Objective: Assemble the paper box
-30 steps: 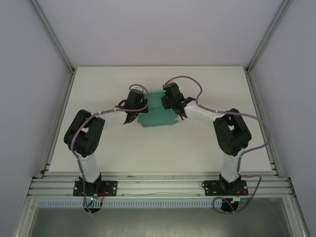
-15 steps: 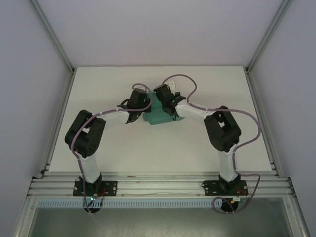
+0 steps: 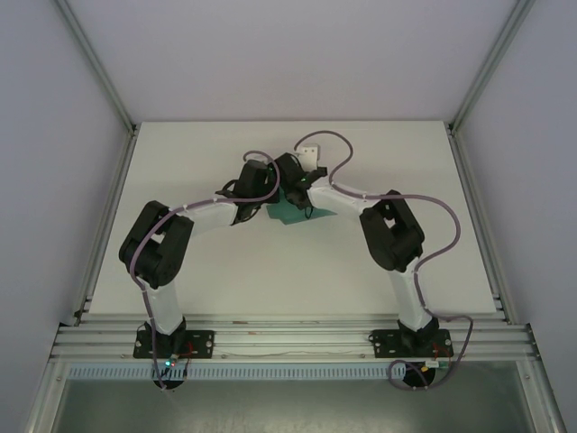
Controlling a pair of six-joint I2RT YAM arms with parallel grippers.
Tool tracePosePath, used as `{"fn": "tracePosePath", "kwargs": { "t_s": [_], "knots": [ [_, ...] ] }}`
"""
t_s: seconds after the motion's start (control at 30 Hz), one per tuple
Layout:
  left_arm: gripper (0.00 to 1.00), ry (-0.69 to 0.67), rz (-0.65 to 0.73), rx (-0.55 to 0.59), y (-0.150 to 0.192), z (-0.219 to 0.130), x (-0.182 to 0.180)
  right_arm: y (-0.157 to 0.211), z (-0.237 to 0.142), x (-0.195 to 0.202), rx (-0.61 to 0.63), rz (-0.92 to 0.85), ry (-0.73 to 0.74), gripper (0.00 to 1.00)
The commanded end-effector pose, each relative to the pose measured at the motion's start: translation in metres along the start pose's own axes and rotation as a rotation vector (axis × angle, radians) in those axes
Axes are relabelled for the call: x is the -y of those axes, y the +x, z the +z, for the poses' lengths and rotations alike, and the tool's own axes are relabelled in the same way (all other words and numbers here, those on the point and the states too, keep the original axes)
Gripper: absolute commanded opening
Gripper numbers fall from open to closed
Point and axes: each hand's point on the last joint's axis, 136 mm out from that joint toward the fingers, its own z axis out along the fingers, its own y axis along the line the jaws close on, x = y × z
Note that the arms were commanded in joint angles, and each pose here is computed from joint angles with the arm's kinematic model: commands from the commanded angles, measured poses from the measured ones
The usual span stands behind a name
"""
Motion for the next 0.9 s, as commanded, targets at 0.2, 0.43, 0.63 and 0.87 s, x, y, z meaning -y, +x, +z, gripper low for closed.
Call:
{"fn": "tracePosePath", "kwargs": {
  "t_s": [0.2,0.43,0.63,0.87],
  "knots": [
    [0.0,0.015,-0.014,0.021,-0.014,-0.006,0.004,0.024,0.027,0.007,-0.055,0.172,-0.338,0.29],
    [0.0,0.02,-0.008,0.009,-0.012,-0.004,0.005,0.02,0.034,0.019,-0.045,0.198,-0.322,0.06],
    [0.0,-0.027,-0.008,0.006,-0.015,-0.008,0.003,0.02,0.049,0.056,-0.053,0.117,-0.043,0.0],
    [0.0,-0.07,-0.028,-0.002,-0.018,-0.008,-0.002,0.022,0.053,0.099,-0.051,0.033,0.274,0.0]
  ]
}}
